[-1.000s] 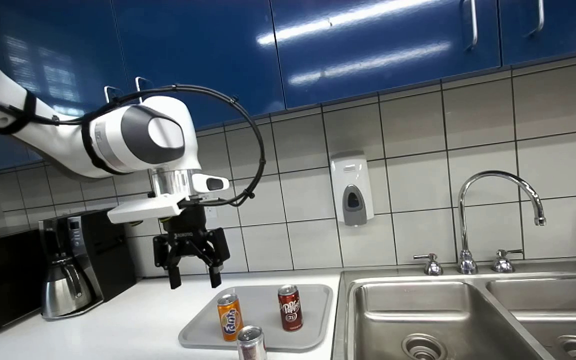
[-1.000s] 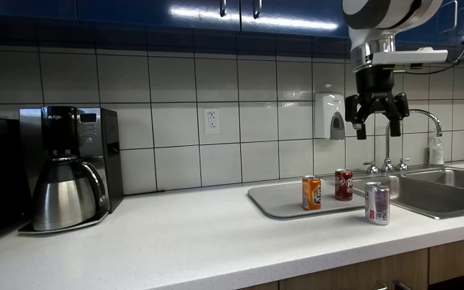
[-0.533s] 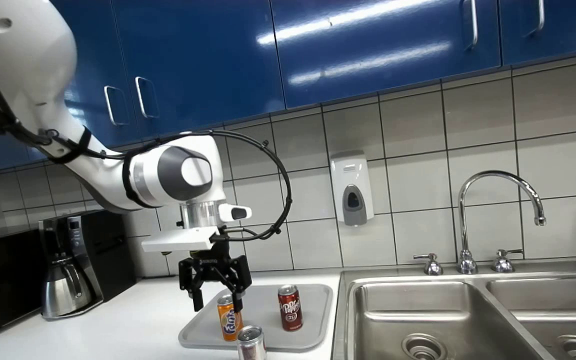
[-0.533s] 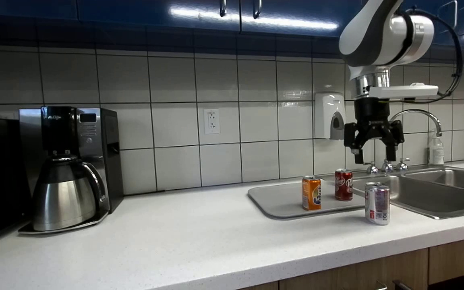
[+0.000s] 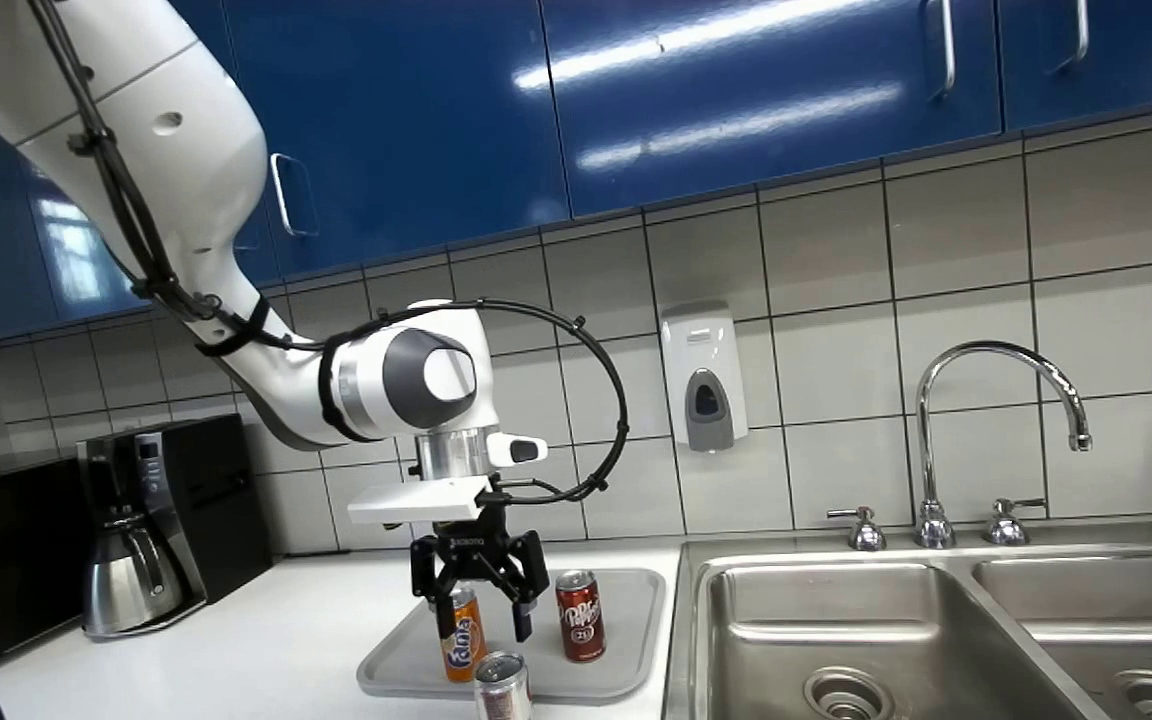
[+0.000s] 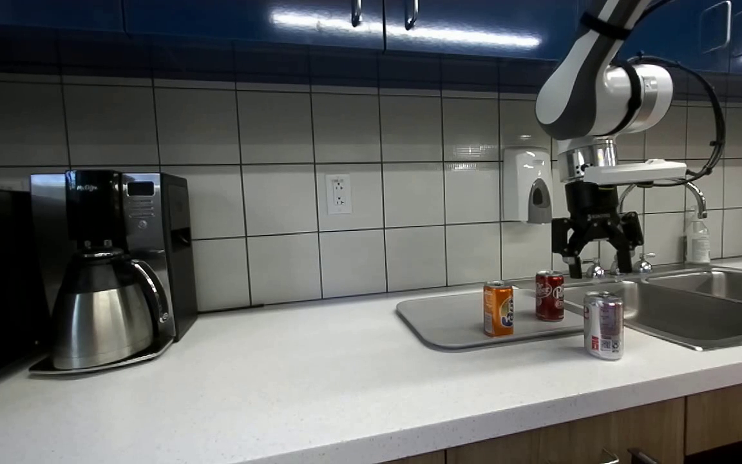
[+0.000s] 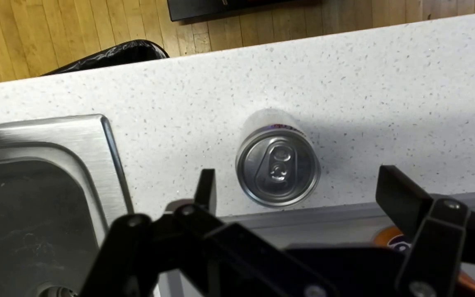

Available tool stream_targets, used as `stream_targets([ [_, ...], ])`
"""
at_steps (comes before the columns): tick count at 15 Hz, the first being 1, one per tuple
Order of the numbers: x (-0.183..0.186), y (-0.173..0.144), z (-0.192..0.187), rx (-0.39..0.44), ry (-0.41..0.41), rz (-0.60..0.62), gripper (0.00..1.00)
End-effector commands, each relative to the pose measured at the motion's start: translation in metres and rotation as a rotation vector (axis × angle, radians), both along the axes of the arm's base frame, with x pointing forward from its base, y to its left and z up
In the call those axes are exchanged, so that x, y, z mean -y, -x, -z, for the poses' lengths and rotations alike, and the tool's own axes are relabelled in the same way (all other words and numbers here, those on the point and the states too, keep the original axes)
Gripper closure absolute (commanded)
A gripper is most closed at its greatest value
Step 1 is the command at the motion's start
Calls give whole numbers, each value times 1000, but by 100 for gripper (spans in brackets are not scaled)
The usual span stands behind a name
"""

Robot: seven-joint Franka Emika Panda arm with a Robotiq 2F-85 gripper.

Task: Put the grey can on the tray

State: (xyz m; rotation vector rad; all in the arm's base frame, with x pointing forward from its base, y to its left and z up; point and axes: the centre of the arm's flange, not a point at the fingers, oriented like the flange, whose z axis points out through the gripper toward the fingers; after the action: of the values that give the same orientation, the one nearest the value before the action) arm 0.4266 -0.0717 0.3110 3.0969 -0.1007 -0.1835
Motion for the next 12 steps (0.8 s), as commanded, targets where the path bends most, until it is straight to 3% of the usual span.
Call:
stream_targets([
  [1,15,-13,-1,-5,8,-24,0],
  [12,17,-9,28,-51,24,-55,0],
])
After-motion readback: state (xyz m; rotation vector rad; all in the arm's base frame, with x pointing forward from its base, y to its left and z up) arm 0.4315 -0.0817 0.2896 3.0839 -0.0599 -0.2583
